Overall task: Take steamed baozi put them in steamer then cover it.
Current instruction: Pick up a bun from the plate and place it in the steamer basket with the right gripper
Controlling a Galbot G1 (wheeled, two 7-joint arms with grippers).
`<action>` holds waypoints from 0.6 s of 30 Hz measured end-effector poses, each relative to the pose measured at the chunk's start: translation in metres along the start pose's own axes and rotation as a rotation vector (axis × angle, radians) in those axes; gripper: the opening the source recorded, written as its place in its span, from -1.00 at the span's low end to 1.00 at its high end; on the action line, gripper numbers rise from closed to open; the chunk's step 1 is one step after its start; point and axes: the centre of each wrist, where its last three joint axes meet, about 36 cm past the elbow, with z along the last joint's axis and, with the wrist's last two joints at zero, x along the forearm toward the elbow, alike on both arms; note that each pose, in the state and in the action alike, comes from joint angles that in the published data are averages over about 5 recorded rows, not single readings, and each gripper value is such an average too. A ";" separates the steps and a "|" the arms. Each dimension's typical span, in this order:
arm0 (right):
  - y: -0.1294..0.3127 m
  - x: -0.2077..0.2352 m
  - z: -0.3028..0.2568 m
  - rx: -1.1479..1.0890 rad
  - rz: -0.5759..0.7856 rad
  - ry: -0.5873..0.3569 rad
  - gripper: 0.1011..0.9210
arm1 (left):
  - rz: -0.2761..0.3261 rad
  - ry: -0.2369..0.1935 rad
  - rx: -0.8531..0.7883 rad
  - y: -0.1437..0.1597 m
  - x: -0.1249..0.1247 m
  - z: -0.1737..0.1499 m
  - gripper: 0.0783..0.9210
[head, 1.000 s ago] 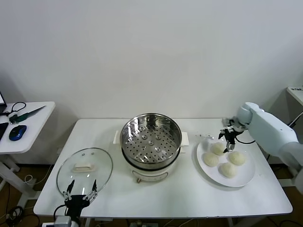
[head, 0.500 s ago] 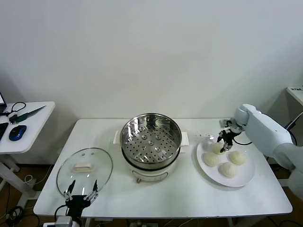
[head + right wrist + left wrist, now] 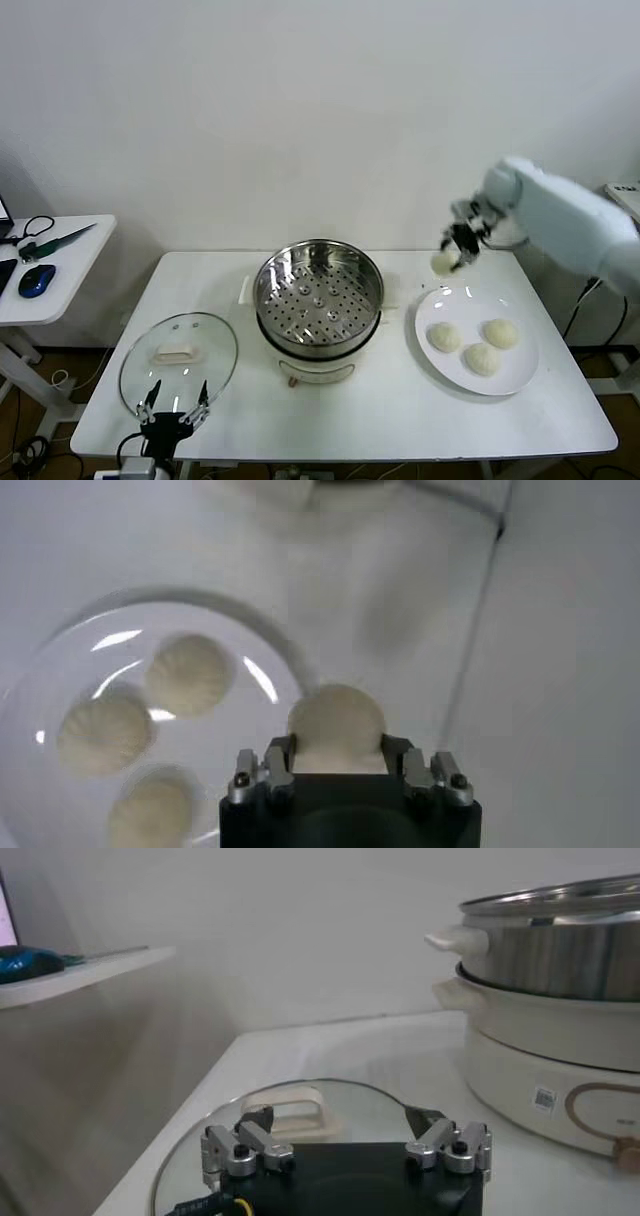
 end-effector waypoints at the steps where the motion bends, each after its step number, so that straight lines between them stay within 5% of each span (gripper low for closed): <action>1: -0.009 0.012 -0.016 0.054 0.009 -0.004 0.17 | 0.001 0.000 -0.002 0.000 0.000 0.000 0.77; 8: -0.043 0.037 -0.129 0.426 -0.003 -0.035 0.17 | 0.001 -0.009 -0.012 0.001 0.000 -0.003 0.77; 18: -0.045 -0.026 -0.201 0.783 -0.054 -0.023 0.16 | -0.008 -0.024 -0.007 0.002 -0.003 -0.009 0.77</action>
